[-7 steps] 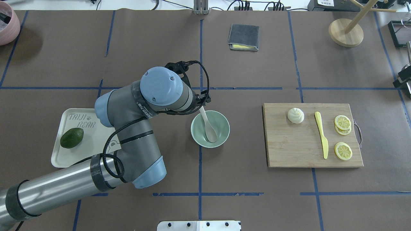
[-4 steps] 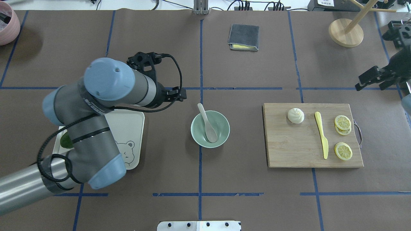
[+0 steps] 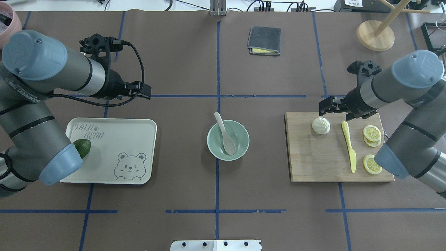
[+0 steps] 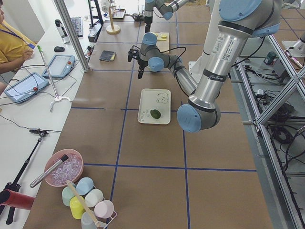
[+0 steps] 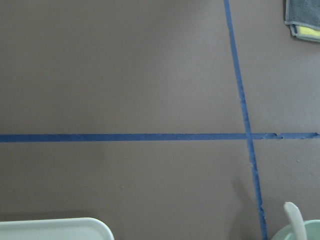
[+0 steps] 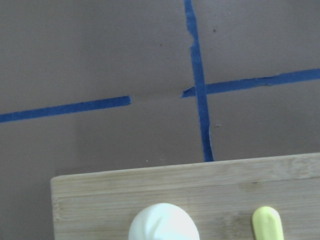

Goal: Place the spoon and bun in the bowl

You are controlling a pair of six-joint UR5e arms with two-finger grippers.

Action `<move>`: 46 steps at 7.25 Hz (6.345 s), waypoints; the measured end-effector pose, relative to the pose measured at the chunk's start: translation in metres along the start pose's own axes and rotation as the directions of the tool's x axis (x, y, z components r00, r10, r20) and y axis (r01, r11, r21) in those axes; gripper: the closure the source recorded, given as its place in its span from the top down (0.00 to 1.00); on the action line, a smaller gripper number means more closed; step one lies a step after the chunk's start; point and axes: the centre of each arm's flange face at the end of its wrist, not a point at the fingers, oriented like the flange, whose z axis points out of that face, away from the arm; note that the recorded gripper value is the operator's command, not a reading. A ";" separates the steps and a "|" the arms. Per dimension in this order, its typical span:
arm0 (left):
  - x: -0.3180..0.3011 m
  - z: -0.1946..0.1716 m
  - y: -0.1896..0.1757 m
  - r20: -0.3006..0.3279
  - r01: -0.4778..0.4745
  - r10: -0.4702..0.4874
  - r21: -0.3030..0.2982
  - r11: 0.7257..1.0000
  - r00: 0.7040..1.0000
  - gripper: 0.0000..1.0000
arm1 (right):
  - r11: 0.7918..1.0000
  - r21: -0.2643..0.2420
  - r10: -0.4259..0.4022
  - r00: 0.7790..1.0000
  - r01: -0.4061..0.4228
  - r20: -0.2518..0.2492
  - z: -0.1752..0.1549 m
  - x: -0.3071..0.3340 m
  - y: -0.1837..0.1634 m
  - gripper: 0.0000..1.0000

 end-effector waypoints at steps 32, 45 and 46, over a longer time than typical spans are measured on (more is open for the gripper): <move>-0.077 -0.027 0.001 0.075 -0.069 0.067 0.020 0.997 0.995 0.99 | 0.976 0.070 0.196 0.974 -0.205 0.118 0.022 -0.252 0.112 1.00; -0.566 -0.169 -0.008 0.131 -0.135 0.149 -0.106 0.985 0.980 1.00 | 0.946 -0.113 -0.317 0.942 0.305 -0.110 -0.158 0.371 -0.098 1.00; -0.563 -0.159 -0.007 0.142 -0.086 0.102 -0.117 0.989 0.985 1.00 | 0.944 -0.120 -0.320 0.941 0.307 -0.112 -0.159 0.373 -0.102 1.00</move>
